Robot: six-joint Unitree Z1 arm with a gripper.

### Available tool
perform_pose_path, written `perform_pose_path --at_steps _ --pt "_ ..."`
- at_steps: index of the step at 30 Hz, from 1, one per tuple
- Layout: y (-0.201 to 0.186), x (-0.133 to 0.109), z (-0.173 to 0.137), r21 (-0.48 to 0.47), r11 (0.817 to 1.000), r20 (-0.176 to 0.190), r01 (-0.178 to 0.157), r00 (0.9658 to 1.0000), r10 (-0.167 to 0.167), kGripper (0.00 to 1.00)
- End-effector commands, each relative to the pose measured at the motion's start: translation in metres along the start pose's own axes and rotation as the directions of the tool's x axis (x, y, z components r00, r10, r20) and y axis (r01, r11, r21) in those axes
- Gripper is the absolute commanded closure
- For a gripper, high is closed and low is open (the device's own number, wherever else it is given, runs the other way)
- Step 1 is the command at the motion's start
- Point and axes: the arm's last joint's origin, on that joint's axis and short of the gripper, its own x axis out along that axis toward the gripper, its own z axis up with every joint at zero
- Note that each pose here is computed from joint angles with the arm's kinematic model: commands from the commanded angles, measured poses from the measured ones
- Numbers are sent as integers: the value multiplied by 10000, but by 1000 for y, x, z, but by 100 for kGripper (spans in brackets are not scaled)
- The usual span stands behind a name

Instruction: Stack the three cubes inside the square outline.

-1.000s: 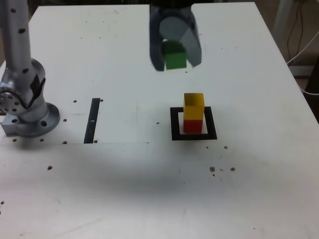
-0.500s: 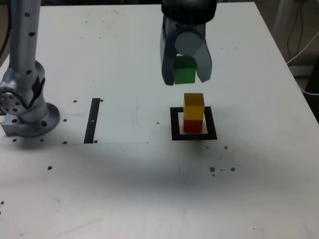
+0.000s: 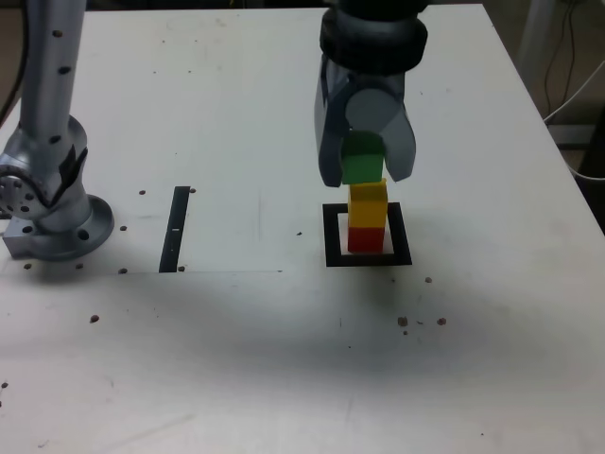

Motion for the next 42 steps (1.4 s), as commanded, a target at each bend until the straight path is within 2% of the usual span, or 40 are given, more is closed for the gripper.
perform_pose_path --at_steps 1,9,16,23,33,42 --pt "-1 3 3 -5 10000 -8 -28 10000 28 75" --pt "-1 10 7 2 10000 -110 -72 9999 72 64" --pt "-2 14 8 14 9999 -199 -128 9997 128 62" --pt "-2 19 11 11 9999 -184 -114 9998 114 48" --pt "-2 23 13 9 9999 -139 -134 9998 134 48" --pt "-2 25 12 2 9999 -207 -158 9997 158 40"
